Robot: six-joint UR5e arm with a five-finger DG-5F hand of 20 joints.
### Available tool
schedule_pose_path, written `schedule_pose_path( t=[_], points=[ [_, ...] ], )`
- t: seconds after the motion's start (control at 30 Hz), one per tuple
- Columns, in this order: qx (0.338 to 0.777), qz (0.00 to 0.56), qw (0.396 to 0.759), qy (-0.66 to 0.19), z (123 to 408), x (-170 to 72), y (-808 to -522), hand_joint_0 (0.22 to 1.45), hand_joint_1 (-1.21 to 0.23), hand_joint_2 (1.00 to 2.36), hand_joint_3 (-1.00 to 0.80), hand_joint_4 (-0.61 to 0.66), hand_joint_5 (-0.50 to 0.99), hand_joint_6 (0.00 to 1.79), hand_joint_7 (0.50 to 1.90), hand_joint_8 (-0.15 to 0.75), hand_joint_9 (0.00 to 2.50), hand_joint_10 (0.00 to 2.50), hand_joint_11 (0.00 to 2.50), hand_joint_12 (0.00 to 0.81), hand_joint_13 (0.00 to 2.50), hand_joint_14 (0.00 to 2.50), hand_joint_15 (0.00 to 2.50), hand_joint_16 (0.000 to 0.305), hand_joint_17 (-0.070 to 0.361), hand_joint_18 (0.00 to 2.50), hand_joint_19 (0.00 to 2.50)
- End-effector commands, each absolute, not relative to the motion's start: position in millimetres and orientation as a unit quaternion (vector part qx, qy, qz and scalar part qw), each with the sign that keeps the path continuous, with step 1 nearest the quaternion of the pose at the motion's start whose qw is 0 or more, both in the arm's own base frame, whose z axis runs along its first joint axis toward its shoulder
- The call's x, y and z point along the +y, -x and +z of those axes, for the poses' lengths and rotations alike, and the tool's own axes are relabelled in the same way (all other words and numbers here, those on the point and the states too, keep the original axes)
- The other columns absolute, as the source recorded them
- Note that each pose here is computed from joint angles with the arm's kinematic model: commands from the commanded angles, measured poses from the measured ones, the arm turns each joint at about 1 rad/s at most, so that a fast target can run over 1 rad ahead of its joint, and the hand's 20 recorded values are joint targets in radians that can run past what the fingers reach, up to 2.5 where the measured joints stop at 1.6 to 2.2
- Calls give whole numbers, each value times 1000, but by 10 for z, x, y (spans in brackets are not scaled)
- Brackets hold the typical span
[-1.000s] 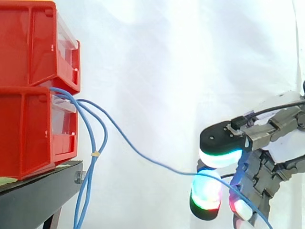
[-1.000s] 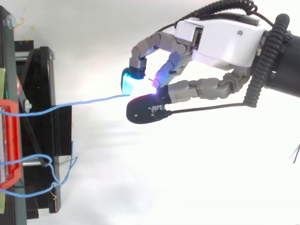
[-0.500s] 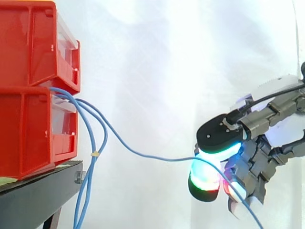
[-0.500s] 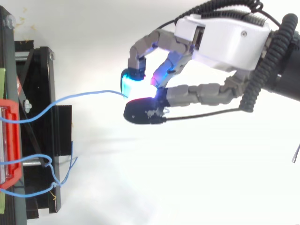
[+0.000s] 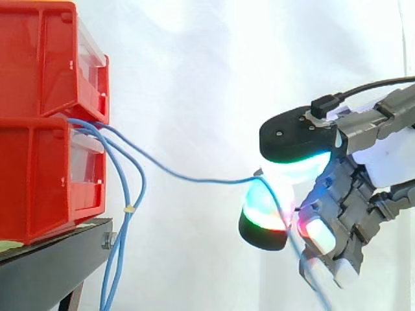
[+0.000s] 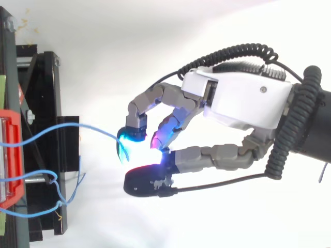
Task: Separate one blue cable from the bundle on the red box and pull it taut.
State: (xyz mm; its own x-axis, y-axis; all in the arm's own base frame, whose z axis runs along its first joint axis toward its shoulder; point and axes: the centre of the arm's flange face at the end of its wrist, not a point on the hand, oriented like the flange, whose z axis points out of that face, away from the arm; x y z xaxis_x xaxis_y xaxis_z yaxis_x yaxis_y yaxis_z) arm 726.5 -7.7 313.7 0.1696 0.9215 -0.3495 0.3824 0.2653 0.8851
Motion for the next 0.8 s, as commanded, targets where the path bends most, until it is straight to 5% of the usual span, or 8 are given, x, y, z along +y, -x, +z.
schedule_pose_path(
  t=[0.0,0.4,0.77],
  points=[
    [590,260,529,-552,3137,-37,-7269,544,-683,1006,-417,66,-118,913,905,235,1133,18,555,341,907,20,485,44,100,787,548],
    [554,301,517,-579,3148,10,-7302,489,-601,1000,-500,79,-105,884,956,253,1167,17,551,362,926,20,477,48,108,816,542],
    [498,366,509,-599,2898,17,-7357,481,-748,1000,-500,77,-106,883,975,250,1178,18,556,358,933,19,481,48,107,827,545]
  ],
)
